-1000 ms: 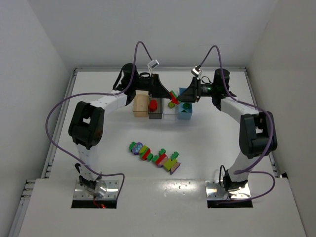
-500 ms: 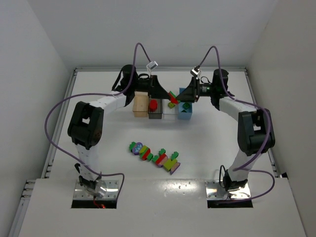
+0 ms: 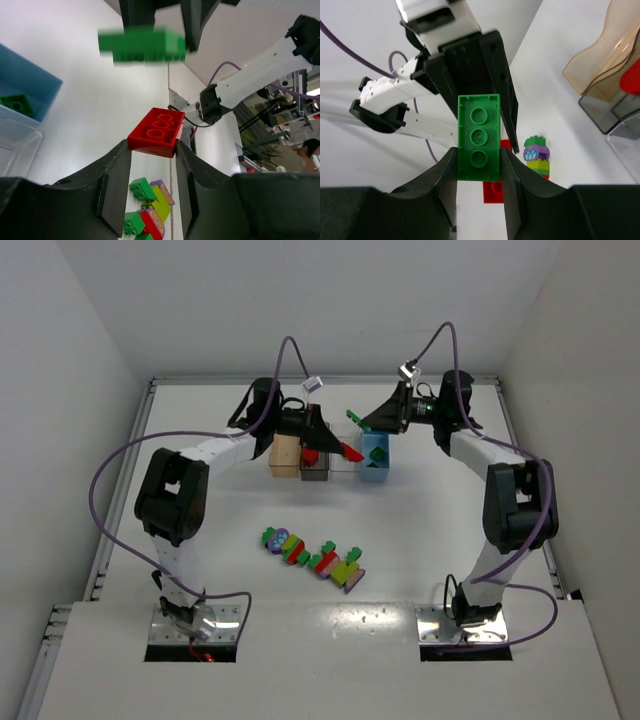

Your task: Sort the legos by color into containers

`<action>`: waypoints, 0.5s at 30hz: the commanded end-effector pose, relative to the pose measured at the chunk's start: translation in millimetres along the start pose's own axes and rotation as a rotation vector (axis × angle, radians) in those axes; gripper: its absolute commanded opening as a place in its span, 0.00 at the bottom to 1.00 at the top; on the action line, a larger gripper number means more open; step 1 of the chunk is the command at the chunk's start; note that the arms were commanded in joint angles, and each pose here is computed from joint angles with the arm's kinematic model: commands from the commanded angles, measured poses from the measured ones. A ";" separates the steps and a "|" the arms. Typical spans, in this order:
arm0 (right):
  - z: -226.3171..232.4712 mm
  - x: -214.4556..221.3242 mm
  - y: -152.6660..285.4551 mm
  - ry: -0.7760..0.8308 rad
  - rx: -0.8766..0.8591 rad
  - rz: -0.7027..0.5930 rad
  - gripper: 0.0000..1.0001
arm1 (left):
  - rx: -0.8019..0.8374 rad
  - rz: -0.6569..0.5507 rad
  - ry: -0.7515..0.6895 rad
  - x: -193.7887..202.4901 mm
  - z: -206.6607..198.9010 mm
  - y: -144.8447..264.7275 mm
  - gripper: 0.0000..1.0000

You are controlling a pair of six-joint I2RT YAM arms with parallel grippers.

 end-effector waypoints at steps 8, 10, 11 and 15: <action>8.6 -33.6 13.2 0.093 0.023 -0.099 0.19 | 0.005 0.021 -0.062 6.1 -17.4 2.4 0.20; 1.8 -38.7 17.0 0.121 0.053 -0.117 0.19 | -0.038 0.004 -0.072 2.8 -12.0 7.0 0.20; -6.4 -34.8 17.4 0.074 0.081 -0.114 0.19 | -0.055 -0.003 -0.085 0.3 -13.9 8.1 0.20; -38.5 -39.4 29.4 0.172 0.277 -0.123 0.19 | -0.201 -0.037 -0.152 -13.2 -3.0 28.0 0.20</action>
Point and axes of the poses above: each gripper's point midway between its finger pads, its own y axis back along the fingers, its own z axis along the line the jaws close on, x = y × z, the point moved 1 cm from there along y, back along the fingers, and after that the axes turned 1 degree about -y, right-handed, at the moved point
